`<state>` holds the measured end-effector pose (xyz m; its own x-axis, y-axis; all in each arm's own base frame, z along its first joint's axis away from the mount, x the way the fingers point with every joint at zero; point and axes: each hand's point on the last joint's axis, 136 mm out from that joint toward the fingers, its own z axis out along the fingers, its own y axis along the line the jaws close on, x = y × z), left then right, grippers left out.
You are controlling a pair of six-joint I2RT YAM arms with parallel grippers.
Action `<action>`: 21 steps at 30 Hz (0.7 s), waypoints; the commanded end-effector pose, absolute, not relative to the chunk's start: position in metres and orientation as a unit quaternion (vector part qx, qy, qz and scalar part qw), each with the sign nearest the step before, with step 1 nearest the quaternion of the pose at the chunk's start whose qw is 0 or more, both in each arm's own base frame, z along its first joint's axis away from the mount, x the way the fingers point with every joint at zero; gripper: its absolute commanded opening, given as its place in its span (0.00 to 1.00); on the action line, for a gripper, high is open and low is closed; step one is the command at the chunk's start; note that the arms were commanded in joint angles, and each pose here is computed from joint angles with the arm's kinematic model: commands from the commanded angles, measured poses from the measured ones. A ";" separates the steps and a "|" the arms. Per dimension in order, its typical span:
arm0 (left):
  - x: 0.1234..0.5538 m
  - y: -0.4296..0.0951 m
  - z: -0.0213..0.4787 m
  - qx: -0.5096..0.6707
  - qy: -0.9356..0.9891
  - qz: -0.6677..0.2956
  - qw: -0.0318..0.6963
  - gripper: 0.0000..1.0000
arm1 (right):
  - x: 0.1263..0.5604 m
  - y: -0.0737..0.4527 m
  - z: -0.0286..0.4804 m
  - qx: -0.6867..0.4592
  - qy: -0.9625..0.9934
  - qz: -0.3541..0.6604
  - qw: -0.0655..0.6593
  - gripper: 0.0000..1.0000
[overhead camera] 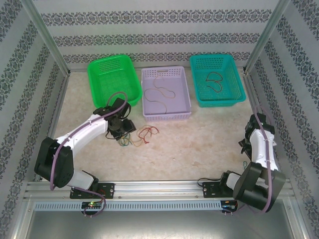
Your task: Untangle the cables
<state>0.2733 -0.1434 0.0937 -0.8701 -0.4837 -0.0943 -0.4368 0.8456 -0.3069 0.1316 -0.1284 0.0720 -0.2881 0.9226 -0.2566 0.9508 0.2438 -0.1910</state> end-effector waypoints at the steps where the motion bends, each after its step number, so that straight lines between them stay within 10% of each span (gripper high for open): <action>1: 0.270 -0.150 0.102 -0.213 0.964 -0.143 0.073 0.56 | 0.129 -0.134 0.058 0.626 0.767 -0.135 0.037 0.78; 16: 0.279 -0.158 0.121 -0.219 0.957 -0.166 0.088 0.56 | 0.117 -0.145 0.042 0.647 0.748 -0.149 0.012 0.54; 21: 0.282 -0.159 0.127 -0.219 0.954 -0.177 0.101 0.56 | 0.132 -0.144 0.043 0.639 0.758 -0.127 0.034 0.05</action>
